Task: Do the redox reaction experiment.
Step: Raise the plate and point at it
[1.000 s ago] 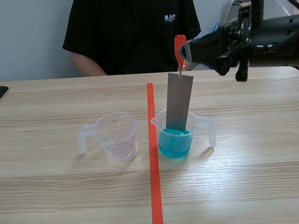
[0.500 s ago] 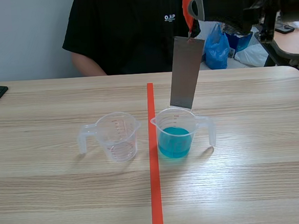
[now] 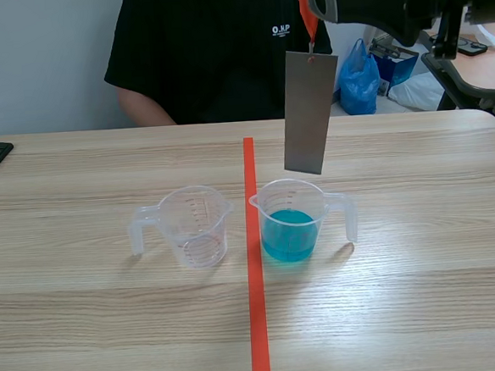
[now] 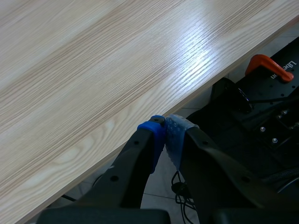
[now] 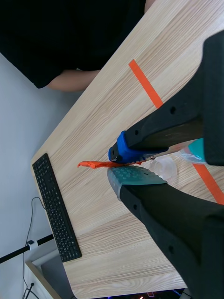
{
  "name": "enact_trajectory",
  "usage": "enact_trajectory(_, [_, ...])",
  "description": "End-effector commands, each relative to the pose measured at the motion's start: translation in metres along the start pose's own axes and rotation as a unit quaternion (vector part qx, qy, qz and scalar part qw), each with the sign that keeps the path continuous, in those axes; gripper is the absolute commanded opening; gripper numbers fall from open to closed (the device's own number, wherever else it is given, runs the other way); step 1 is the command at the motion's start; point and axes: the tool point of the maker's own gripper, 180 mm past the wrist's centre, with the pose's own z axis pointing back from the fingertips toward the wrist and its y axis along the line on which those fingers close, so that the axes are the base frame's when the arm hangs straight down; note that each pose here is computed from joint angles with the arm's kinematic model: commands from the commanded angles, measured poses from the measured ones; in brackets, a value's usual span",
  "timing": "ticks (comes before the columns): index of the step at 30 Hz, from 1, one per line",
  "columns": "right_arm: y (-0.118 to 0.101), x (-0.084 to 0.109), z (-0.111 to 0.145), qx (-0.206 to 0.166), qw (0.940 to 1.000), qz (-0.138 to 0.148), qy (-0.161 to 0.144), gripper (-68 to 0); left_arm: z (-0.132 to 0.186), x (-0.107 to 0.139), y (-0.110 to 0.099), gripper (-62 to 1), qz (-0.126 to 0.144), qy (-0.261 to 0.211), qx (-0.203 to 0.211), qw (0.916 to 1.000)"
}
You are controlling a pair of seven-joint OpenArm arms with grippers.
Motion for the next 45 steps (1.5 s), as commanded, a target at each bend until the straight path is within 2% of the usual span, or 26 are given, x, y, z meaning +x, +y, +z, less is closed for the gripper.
enact_trajectory(1, [0.001,0.018,0.003,0.002,0.9996,0.014,-0.024,-65.8,-0.003,0.008,0.005,-58.2,0.000,-0.018,0.005,0.9998])
enact_trajectory(7, [0.001,0.018,0.003,0.003,0.9996,0.014,-0.025,-65.8,-0.002,0.010,0.009,-58.2,0.003,-0.022,0.012,0.9997])
enact_trajectory(12, [0.001,0.019,0.003,0.003,0.9996,0.014,-0.026,-65.8,-0.011,0.015,0.017,-58.2,-0.006,-0.036,0.013,0.9993])
enact_trajectory(17, [0.001,0.018,0.003,0.003,0.9996,0.014,-0.025,-65.8,-0.023,0.029,0.044,-58.2,0.002,-0.071,0.026,0.9971])
enact_trajectory(24, [0.001,0.018,0.003,0.003,0.9996,0.014,-0.024,-65.8,-0.054,0.065,0.075,-58.2,0.043,-0.138,-0.033,0.9889])
enact_trajectory(32, [0.001,0.018,0.003,0.003,0.9996,0.013,-0.024,-65.8,-0.100,0.111,0.102,-58.2,0.051,-0.194,-0.069,0.9771])
enact_trajectory(36, [0.001,0.017,0.003,0.003,0.9996,0.013,-0.023,-65.8,-0.129,0.136,0.104,-58.2,0.048,-0.220,-0.082,0.9708])
enact_trajectory(39, [0.001,0.017,0.003,0.003,0.9997,0.013,-0.022,-65.8,-0.149,0.158,0.102,-58.2,0.058,-0.244,-0.095,0.9634])
enact_trajectory(42, [0.001,0.017,0.003,0.003,0.9997,0.013,-0.022,-65.8,-0.169,0.179,0.093,-58.2,0.066,-0.261,-0.118,0.9558])
enact_trajectory(45, [0.001,0.017,0.003,0.003,0.9997,0.014,-0.022,-65.8,-0.190,0.190,0.077,-58.2,0.059,-0.253,-0.143,0.9549])
